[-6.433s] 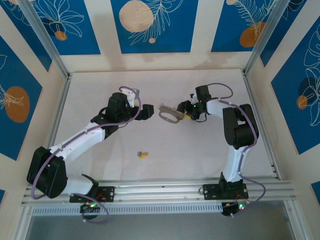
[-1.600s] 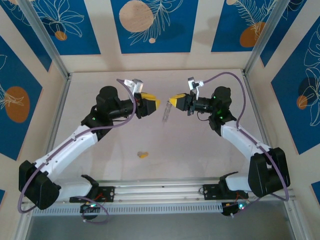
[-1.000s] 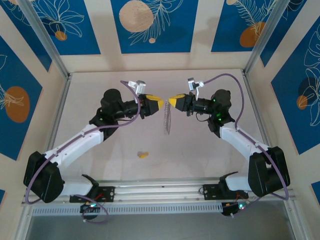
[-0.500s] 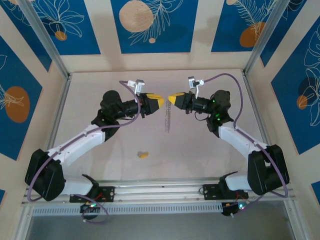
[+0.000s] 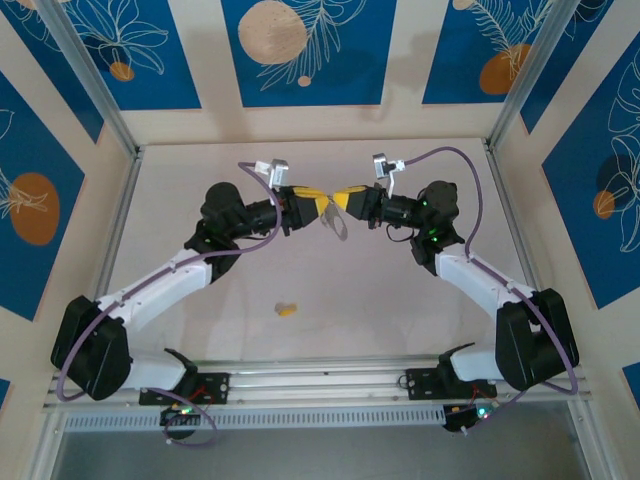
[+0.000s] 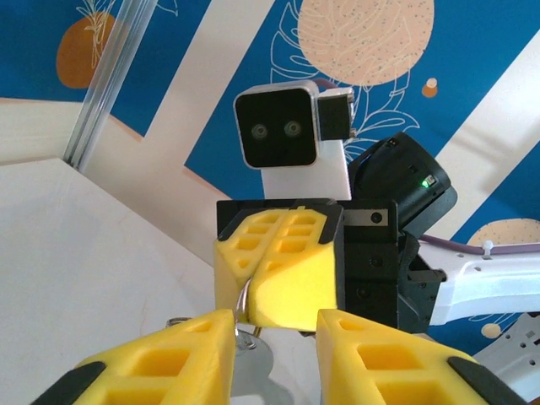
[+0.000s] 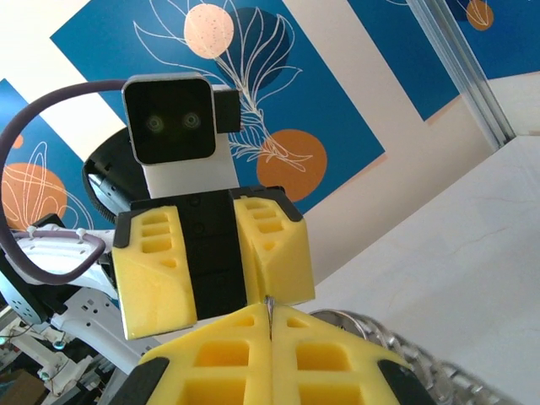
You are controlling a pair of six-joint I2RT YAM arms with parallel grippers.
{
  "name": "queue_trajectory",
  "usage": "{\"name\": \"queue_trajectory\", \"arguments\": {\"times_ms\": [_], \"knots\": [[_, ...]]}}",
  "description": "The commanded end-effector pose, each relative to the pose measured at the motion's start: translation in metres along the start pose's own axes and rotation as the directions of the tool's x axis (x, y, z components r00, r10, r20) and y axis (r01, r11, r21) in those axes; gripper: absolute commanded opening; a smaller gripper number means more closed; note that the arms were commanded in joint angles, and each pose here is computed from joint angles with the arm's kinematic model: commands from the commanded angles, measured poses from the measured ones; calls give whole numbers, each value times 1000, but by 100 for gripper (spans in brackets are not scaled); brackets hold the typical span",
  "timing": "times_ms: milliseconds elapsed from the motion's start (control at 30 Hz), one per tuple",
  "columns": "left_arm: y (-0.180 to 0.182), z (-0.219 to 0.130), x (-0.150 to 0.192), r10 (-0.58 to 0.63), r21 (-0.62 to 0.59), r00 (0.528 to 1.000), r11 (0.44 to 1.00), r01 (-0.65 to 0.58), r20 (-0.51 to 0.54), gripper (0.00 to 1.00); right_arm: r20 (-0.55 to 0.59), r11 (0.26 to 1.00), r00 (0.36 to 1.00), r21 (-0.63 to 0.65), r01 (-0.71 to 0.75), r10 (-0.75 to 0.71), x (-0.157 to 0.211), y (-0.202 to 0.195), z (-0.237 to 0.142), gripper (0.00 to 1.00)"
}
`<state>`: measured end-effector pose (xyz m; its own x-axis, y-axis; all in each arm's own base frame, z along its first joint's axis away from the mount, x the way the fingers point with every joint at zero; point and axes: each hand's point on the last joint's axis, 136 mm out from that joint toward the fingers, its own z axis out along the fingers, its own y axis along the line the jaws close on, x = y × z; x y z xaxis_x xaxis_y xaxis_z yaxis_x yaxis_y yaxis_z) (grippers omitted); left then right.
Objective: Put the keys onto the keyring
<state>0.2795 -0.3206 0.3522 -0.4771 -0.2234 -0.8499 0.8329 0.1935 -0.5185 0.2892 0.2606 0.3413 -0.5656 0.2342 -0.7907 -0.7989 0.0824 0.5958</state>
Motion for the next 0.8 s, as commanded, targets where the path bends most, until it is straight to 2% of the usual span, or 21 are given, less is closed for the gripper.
{"name": "queue_trajectory", "arguments": {"times_ms": [0,133,367,767], "knots": [[-6,2,3,11,37,1000,999,-11,3,32,38,998,997,-30,61,-60,-17,18,2,0],[-3,3,4,9,30,1000,1000,-9,7,36,38,997,997,-30,65,-63,-17,19,2,0],[-3,6,1,0,49,1000,999,-1,17,36,34,997,997,-39,65,-64,-17,23,3,0],[-9,11,1,-12,101,1000,995,9,27,18,27,998,998,-38,57,-56,-16,21,6,0]]}}
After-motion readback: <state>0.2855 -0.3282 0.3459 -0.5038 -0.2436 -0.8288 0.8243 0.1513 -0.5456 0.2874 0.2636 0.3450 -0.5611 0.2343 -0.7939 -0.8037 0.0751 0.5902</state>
